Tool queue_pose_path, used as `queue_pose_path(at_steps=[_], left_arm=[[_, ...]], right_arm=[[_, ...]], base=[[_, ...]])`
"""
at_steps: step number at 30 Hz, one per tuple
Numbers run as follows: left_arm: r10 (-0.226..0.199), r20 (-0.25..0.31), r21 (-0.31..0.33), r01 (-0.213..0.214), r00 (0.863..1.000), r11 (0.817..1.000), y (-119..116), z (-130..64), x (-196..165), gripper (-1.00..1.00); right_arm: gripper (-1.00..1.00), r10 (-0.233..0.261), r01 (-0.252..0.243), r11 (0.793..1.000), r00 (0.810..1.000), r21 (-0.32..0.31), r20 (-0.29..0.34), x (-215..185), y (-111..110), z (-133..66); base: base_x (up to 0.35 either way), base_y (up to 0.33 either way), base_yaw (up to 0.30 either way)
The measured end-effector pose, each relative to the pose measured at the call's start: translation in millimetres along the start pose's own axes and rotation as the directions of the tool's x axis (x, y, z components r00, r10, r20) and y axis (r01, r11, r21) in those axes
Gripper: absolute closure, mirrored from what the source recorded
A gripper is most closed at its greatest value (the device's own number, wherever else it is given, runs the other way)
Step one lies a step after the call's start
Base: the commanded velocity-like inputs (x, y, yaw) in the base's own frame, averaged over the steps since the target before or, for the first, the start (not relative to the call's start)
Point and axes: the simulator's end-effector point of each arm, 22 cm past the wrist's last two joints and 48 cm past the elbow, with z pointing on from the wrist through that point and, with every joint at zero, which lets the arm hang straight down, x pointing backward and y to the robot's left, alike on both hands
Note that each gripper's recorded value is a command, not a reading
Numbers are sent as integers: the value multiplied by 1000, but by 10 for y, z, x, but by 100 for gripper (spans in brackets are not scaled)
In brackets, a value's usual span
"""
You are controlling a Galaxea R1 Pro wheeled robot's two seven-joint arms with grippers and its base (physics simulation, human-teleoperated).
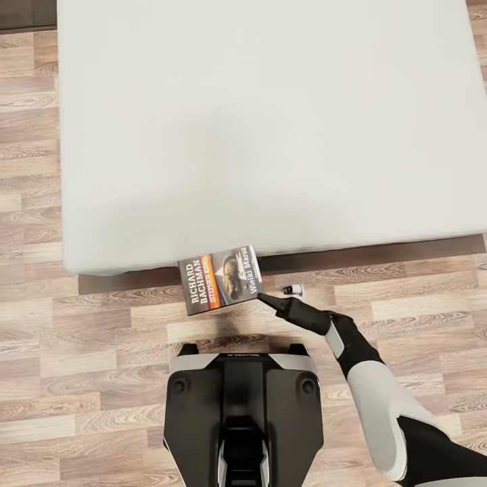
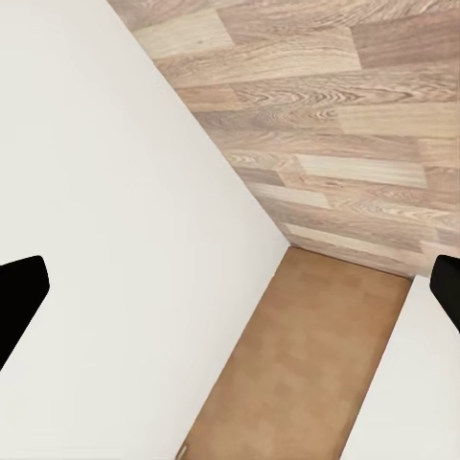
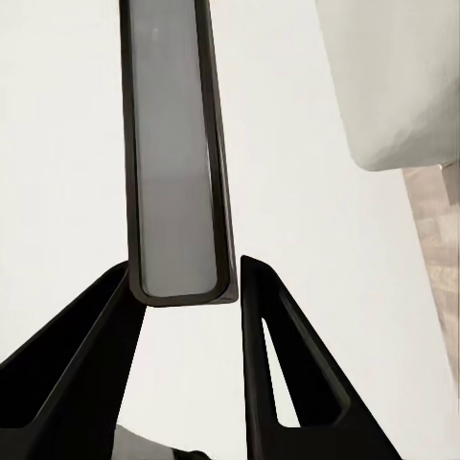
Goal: In the bedroom, move the book from the bed onto either nightstand, and place the two sandals side by side next to the bed.
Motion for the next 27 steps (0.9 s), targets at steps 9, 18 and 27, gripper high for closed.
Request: queue_pose_path(at_steps=[9,18,27], left_arm=[[-32,11,28,31,999,999,-57,0,-24,-100],[-193,-28,174,195,981,965,-364,-35,85,-100],[-284,-51,249,288,957,925,-531,-75,71,-100]], right_arm=[[100,6,-6,999,1000,40,5,-98,-54,-221],[100,-7,6,997,1000,76,7,-182,-93,-417],[100,2,-3,996,1000,84,8,-198,-100,-456]], base=[[0,0,0],[0,0,0],[0,0,0]])
